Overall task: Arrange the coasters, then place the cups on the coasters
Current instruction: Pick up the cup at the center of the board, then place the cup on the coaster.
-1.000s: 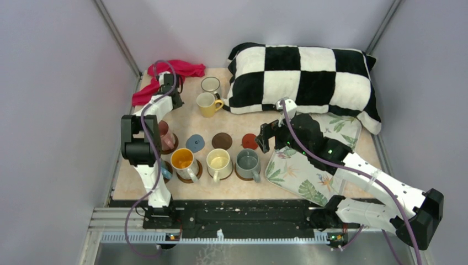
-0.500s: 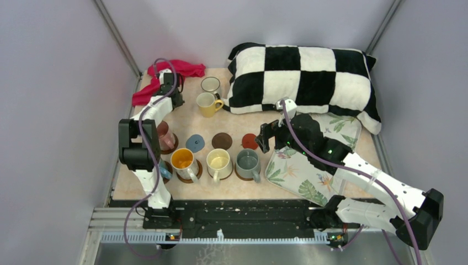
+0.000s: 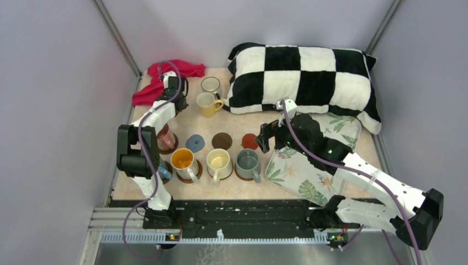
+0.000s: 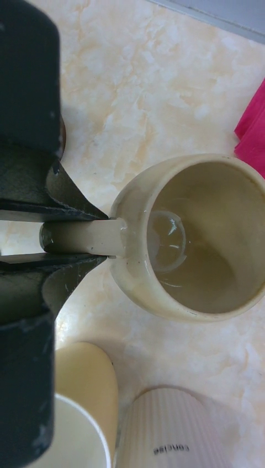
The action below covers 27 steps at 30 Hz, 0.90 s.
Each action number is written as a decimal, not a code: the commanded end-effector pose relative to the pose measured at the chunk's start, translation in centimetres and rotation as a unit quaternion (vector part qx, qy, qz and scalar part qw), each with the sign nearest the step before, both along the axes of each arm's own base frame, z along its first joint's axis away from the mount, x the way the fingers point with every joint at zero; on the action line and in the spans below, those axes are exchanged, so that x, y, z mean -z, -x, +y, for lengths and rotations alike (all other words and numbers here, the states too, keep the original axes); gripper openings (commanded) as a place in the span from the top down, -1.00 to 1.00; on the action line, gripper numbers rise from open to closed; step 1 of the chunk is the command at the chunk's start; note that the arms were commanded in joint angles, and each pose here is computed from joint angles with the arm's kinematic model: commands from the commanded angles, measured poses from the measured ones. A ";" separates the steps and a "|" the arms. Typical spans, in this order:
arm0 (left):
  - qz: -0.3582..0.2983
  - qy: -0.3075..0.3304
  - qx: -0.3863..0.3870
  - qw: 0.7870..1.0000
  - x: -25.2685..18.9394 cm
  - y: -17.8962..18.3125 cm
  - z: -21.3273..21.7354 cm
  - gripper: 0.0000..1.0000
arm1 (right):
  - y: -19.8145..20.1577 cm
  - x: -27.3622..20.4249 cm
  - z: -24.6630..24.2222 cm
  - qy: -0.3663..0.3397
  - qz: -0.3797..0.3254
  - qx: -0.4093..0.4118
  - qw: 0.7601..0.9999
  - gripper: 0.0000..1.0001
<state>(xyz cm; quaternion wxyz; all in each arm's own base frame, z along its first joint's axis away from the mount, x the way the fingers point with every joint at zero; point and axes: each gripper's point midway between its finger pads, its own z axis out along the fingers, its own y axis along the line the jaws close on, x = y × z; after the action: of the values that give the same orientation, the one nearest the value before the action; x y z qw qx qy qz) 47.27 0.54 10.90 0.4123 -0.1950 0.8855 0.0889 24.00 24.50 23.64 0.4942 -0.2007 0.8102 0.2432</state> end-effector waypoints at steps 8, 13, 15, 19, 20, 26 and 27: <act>-0.175 -0.020 -0.011 0.984 -12.6 -1.6 -0.1 1.00 | -0.7 -1.3 -0.1 -0.014 -0.018 0.010 1.000 -0.98; -0.193 -0.021 0.003 0.981 -14.8 -1.0 -0.6 1.00 | -0.7 -1.5 -0.1 -0.016 -0.020 0.010 1.000 -0.98; -0.197 -0.021 0.010 0.980 -15.5 -0.7 -0.9 1.00 | -0.7 -1.4 -0.1 -0.015 -0.019 0.010 1.000 -0.98; -0.200 -0.018 0.034 0.979 -16.5 0.0 -2.1 1.00 | -0.7 -1.4 0.0 -0.016 -0.020 0.009 1.000 -0.98; -0.202 -0.018 0.042 0.978 -16.7 0.2 -2.4 1.00 | -0.7 -1.5 0.0 -0.017 -0.020 0.008 1.000 -0.98; -0.214 -0.014 0.092 0.972 -17.9 2.2 -5.1 1.00 | -0.7 -1.6 -0.2 -0.017 -0.022 0.012 1.000 -0.98; -0.214 -0.017 0.102 0.971 -18.1 2.5 -5.6 1.00 | -0.7 -1.6 -0.2 -0.016 -0.021 0.012 1.000 -0.98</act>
<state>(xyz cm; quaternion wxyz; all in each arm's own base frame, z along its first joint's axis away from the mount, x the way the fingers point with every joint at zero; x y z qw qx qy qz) 45.30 -3.33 22.13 0.5200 -0.1332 0.8421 0.0520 24.01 24.50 23.64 0.4943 -0.2006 0.8102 0.2431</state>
